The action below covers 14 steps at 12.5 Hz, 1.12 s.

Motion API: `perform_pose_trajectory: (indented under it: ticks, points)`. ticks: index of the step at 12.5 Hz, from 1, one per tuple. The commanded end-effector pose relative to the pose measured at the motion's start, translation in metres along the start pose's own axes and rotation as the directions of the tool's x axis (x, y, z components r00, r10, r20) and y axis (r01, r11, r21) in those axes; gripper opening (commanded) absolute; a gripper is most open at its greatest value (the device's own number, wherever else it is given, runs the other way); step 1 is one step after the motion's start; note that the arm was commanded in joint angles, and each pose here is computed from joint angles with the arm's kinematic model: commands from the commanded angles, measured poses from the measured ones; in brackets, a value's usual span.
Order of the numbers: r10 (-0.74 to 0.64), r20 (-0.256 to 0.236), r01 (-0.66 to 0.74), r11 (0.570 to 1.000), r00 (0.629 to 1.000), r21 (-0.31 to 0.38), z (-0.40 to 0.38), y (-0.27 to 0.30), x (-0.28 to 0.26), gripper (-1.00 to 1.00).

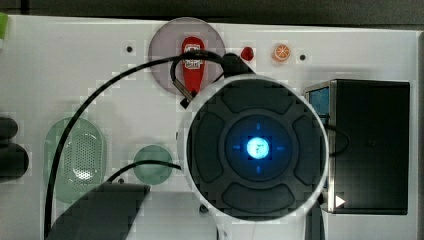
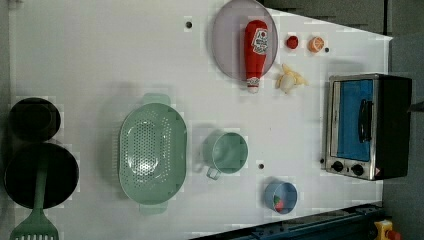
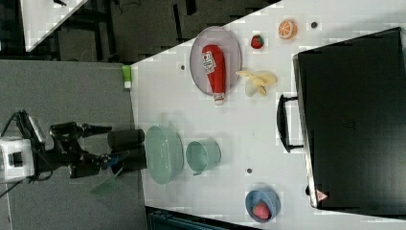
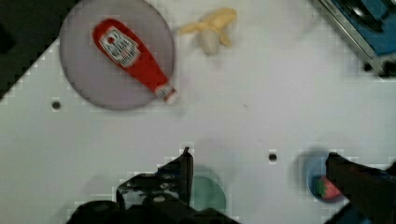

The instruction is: Pick ketchup from plate and place it on table.

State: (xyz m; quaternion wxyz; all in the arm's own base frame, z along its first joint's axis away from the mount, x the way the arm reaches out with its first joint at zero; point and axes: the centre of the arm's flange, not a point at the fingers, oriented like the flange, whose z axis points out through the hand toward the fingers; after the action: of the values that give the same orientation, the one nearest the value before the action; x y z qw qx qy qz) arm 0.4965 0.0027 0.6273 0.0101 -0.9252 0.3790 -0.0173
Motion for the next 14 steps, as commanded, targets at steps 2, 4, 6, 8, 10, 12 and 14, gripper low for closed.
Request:
perform_pose_trajectory:
  ticks: [2,4,6,8,10,12,14]
  points:
    - [-0.073,0.112,0.081,0.994,0.991,-0.072,0.097,-0.027,0.030,1.00]
    - [-0.140,0.114,0.147,0.988,0.984,-0.056,0.122,-0.044,0.036,1.00]
    - [-0.238,0.131,0.246,0.968,0.962,-0.044,0.149,-0.059,0.039,1.00]
    - [-0.331,0.149,0.339,0.940,0.932,-0.030,0.179,-0.073,0.041,1.00]
    - [-0.430,0.155,0.436,0.900,0.889,-0.005,0.209,-0.088,0.045,1.00]
    - [-0.516,0.153,0.519,0.854,0.843,0.019,0.243,-0.099,0.049,1.00]
    - [-0.576,0.140,0.576,0.816,0.806,0.041,0.277,-0.107,0.055,1.00]
